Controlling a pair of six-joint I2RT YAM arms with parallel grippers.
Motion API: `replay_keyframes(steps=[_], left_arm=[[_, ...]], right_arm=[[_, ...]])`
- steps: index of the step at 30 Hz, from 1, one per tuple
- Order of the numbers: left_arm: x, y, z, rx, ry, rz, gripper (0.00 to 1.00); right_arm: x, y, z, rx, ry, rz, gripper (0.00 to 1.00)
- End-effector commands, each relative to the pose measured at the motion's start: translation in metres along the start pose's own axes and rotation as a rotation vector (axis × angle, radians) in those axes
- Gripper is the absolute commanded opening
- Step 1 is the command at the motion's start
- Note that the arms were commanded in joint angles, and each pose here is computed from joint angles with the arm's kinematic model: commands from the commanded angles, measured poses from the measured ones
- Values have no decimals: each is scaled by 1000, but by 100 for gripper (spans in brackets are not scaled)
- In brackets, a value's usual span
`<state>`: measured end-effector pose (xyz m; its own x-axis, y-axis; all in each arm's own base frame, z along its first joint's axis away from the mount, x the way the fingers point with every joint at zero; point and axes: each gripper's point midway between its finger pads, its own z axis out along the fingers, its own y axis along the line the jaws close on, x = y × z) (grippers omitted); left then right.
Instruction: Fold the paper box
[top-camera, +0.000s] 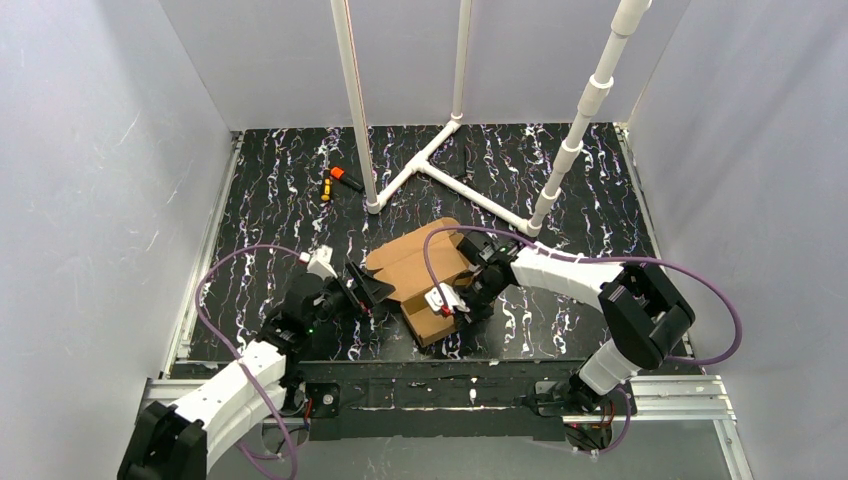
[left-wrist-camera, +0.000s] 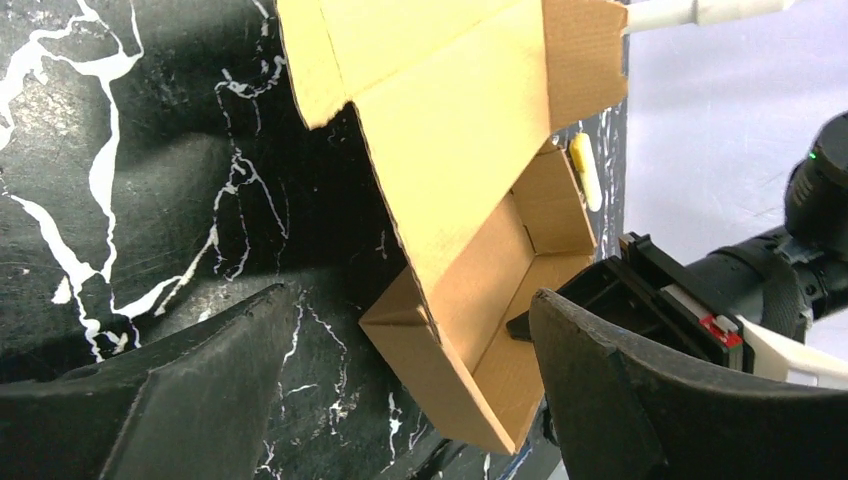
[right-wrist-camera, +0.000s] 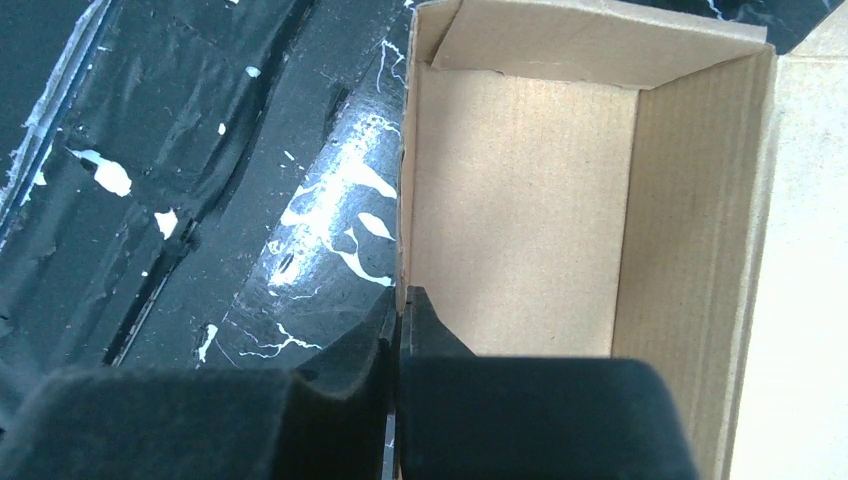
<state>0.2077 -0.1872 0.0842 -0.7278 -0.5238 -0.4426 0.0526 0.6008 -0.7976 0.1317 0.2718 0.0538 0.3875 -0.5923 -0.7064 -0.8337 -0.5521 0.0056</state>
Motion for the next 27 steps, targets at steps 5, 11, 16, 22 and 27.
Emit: replay_keyframes(steps=[5, 11, 16, 22, 27], left_arm=[[-15, -21, 19, 69, -6, 32, 73], [-18, -10, 28, 19, -22, 29, 47], [-10, -27, 33, 99, 66, 117, 0], [3, -32, 18, 172, 98, 161, 0], [11, -34, 16, 192, 127, 178, 0]], right_arm=[[0, -1, 7, 8, 14, -89, 9], [3, 0, 9, 8, 18, -85, 10], [0, -27, 11, 94, 19, 79, 29], [-4, -52, 4, 176, 2, 228, 53], [-2, -68, -1, 261, -9, 317, 49]])
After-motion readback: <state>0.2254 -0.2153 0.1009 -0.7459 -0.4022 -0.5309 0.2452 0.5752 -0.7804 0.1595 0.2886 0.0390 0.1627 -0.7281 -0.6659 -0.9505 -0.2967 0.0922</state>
